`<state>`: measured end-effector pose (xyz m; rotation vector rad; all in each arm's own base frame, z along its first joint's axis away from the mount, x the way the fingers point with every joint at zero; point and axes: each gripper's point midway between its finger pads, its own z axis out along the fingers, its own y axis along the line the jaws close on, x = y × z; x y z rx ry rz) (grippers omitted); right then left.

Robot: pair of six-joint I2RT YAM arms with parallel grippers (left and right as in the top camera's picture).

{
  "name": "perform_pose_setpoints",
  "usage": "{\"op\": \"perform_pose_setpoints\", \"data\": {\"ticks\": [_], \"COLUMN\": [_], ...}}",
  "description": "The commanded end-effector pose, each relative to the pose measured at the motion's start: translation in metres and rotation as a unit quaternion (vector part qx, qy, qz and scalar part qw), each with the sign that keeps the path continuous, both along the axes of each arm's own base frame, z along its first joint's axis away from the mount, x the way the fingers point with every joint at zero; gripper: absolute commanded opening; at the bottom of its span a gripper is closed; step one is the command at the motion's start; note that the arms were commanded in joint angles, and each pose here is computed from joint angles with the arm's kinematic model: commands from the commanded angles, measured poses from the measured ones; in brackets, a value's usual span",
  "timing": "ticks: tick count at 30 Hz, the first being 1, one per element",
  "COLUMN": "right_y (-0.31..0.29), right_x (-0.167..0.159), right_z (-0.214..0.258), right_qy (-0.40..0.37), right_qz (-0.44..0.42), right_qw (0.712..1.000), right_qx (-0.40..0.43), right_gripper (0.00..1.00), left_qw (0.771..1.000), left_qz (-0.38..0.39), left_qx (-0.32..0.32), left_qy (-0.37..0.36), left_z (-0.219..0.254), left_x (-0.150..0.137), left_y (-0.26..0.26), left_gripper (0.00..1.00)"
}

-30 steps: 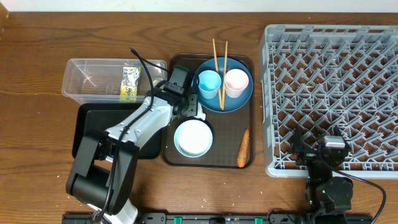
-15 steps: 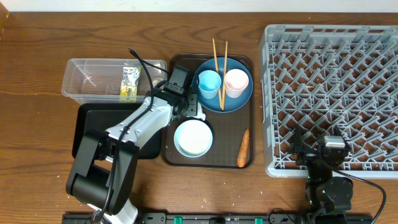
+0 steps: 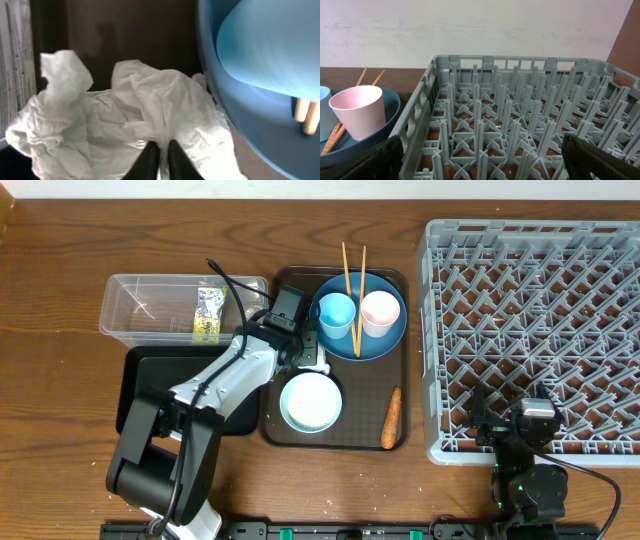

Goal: Sort waste into correct bins and load items into the dishwasher rack

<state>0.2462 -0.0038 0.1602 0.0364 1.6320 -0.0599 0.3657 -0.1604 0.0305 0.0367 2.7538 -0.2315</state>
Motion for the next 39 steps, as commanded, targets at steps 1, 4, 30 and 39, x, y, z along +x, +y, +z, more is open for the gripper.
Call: {"op": "perform_pose_setpoints", "data": {"ticks": [1, 4, 30, 39], "right_y": [-0.003, -0.003, -0.003, -0.003], "right_x": [0.0, 0.0, 0.0, 0.0], "right_z": [-0.001, -0.001, -0.001, -0.001], "right_qy": [0.001, 0.001, 0.001, 0.001], "right_qz": [-0.007, -0.007, -0.007, -0.007], "right_qw": [1.0, 1.0, 1.0, 1.0], "right_qx": [0.003, 0.003, 0.003, 0.003], "right_gripper": [0.99, 0.99, 0.99, 0.99], "left_qw": [1.0, 1.0, 0.978, 0.936], "left_qz": [-0.002, -0.001, 0.082, 0.188], "left_qx": [0.006, 0.004, 0.064, 0.171], "left_qy": [0.011, 0.008, -0.183, -0.245], "left_z": [-0.008, -0.006, 0.117, 0.14], "left_x": [-0.005, -0.005, 0.021, 0.038], "left_y": [0.002, 0.002, 0.049, 0.111], "left_gripper": [0.07, 0.06, 0.06, 0.06]}}
